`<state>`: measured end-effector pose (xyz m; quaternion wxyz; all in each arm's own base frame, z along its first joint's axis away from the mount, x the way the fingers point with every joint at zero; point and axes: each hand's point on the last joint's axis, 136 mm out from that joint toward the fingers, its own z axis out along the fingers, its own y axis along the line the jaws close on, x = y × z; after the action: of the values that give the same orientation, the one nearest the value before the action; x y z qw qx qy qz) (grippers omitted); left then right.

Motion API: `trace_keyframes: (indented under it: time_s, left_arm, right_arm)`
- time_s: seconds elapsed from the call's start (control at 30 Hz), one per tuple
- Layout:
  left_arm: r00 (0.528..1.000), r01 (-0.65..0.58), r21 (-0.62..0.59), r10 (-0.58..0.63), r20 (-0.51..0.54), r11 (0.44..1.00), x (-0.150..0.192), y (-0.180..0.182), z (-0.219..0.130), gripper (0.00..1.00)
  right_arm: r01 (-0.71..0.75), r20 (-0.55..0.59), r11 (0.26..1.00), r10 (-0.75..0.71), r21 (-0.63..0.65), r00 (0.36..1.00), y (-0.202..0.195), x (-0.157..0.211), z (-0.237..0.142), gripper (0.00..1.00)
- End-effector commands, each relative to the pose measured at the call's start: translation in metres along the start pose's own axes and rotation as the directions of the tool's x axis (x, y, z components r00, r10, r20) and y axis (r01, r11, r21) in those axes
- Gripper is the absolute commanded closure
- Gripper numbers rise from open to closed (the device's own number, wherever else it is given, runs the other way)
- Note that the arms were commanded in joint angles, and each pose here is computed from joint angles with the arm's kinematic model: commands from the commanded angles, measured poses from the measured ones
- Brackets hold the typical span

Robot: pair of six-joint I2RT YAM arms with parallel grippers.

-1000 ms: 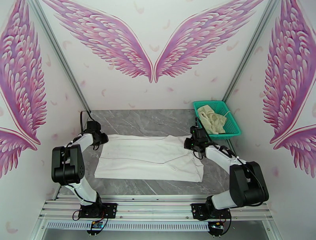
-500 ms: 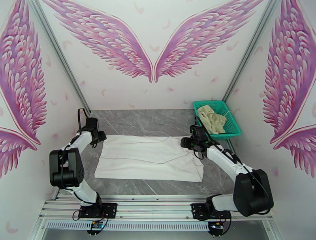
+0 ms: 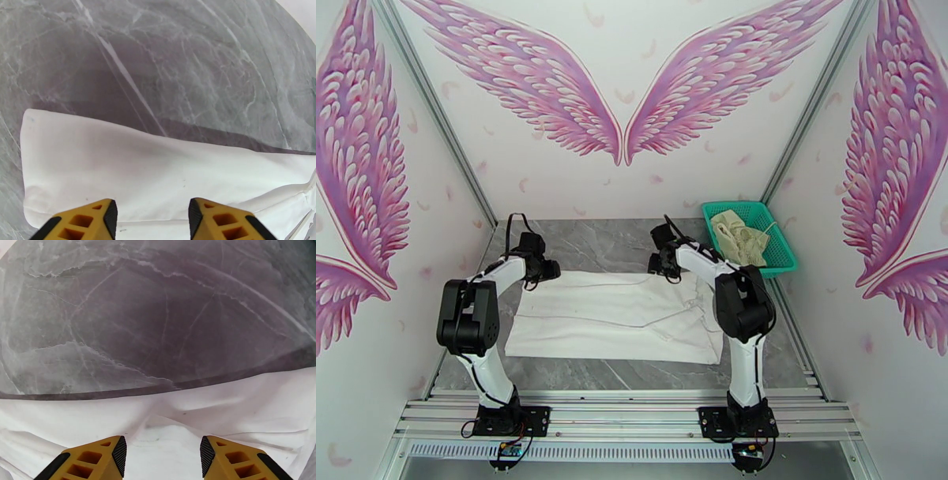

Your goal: Fold and stack the mixed laundry pile

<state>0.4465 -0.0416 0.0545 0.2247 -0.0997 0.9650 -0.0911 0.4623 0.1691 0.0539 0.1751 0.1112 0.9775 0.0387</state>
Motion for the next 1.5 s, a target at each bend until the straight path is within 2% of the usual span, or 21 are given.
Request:
trace_keyframes:
  time_s: [0.0, 0.07, 0.13, 0.3, 0.57, 0.7, 0.87, 0.93, 1.17, 1.33, 1.4, 1.47]
  left_arm:
    - [1.0, -0.017, 0.013, 0.017, 0.001, 1.0, -0.003, -0.006, 0.003, 0.46]
    - [1.0, -0.021, 0.005, 0.021, -0.011, 1.0, 0.0, -0.005, 0.005, 0.47]
    - [1.0, -0.026, 0.006, 0.026, 0.012, 1.0, -0.011, -0.007, 0.001, 0.47]
    - [1.0, -0.027, 0.005, 0.027, 0.009, 1.0, -0.009, -0.007, 0.003, 0.47]
    - [1.0, -0.026, -0.002, 0.026, -0.001, 1.0, -0.006, -0.005, 0.004, 0.47]
    - [1.0, -0.025, -0.005, 0.025, -0.004, 1.0, -0.004, -0.004, 0.004, 0.47]
    - [1.0, -0.022, -0.019, 0.022, 0.006, 1.0, -0.006, -0.002, -0.003, 0.47]
    - [1.0, -0.013, -0.042, 0.012, -0.018, 0.999, 0.006, 0.004, -0.002, 0.47]
    - [0.999, 0.053, -0.11, -0.054, -0.007, 0.993, 0.019, 0.023, -0.017, 0.48]
    - [0.996, 0.094, -0.134, -0.092, 0.017, 0.986, 0.028, 0.03, -0.025, 0.44]
    - [0.995, 0.098, -0.153, -0.095, 0.027, 0.983, 0.03, 0.035, -0.03, 0.44]
    - [0.995, 0.099, -0.166, -0.095, 0.037, 0.981, 0.03, 0.04, -0.038, 0.43]
  right_arm:
    - [-0.09, -0.023, 0.993, 0.092, 0.08, 0.996, -0.006, 0.001, 0.011, 0.45]
    - [-0.096, -0.038, 0.99, 0.101, 0.098, 0.994, -0.006, 0.002, 0.019, 0.49]
    - [-0.104, -0.039, 0.988, 0.109, 0.114, 0.993, -0.008, 0.004, 0.024, 0.53]
    - [-0.105, -0.031, 0.988, 0.109, 0.117, 0.994, -0.007, 0.003, 0.023, 0.71]
    - [-0.078, 0.046, 0.988, 0.072, 0.13, 0.996, -0.006, -0.006, -0.016, 0.98]
    - [-0.082, 0.07, 0.99, 0.074, 0.118, 0.995, -0.006, 0.0, -0.035, 1.0]
    - [-0.099, 0.093, 0.991, 0.09, 0.094, 0.992, -0.006, 0.019, -0.058, 1.0]
    - [-0.108, 0.1, 0.991, 0.099, 0.084, 0.99, -0.007, 0.03, -0.066, 1.0]
    - [-0.136, 0.113, 0.989, 0.128, 0.061, 0.985, -0.019, 0.082, -0.082, 0.99]
    - [-0.164, 0.114, 0.986, 0.16, 0.03, 0.981, -0.018, 0.114, -0.071, 0.67]
    - [-0.157, 0.104, 0.987, 0.153, 0.032, 0.983, -0.018, 0.12, -0.069, 0.58]
    - [-0.145, 0.1, 0.989, 0.14, 0.042, 0.985, -0.019, 0.123, -0.071, 0.54]
